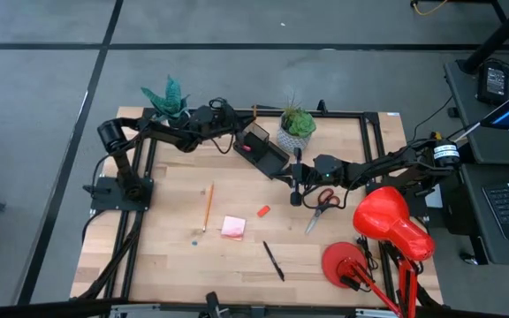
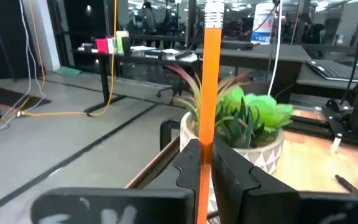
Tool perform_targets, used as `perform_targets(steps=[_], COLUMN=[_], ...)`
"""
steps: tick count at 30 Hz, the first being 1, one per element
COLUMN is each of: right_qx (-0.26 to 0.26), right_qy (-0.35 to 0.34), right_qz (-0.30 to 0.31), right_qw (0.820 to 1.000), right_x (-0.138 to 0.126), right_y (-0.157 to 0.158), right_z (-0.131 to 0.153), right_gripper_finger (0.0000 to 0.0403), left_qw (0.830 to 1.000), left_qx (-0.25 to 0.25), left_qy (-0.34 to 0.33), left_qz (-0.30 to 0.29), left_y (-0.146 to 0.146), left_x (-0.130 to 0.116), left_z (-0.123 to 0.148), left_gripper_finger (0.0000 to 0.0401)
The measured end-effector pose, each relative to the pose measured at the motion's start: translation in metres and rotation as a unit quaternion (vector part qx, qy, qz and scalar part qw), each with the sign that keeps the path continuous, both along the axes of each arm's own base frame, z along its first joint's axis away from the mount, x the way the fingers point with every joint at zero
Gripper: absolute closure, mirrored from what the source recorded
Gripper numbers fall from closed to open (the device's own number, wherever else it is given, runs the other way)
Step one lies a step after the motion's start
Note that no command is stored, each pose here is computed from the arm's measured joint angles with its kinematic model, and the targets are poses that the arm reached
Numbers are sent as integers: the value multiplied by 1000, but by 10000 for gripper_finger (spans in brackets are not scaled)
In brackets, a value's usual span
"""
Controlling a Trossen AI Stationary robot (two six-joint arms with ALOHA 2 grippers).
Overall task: Pick and place office supplies into organizer
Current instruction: Put the orange pencil into the black desk organizer
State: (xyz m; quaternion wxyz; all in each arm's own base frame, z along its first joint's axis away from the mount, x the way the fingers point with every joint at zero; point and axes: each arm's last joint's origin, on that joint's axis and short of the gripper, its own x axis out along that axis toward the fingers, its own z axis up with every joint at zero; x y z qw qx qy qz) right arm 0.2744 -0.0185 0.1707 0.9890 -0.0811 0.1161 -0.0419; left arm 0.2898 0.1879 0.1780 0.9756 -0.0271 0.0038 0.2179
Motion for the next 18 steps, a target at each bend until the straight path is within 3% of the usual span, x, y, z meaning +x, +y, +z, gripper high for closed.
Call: perform_targets(steps=[7, 18], right_qx=[-1, -1], right_qy=[4, 4], right_qz=[0, 0], right_qw=[1000, 1000], right_x=[0, 0], right_y=[0, 0], right_z=[-1, -1], right_gripper_finger=[386, 386], left_qw=[1000, 996], left_qx=[-31, -85], left_qy=[-1, -26], left_qz=[1, 2], left_y=[0, 0], left_x=[0, 0], left_z=[-4, -4], left_gripper_finger=[375, 332])
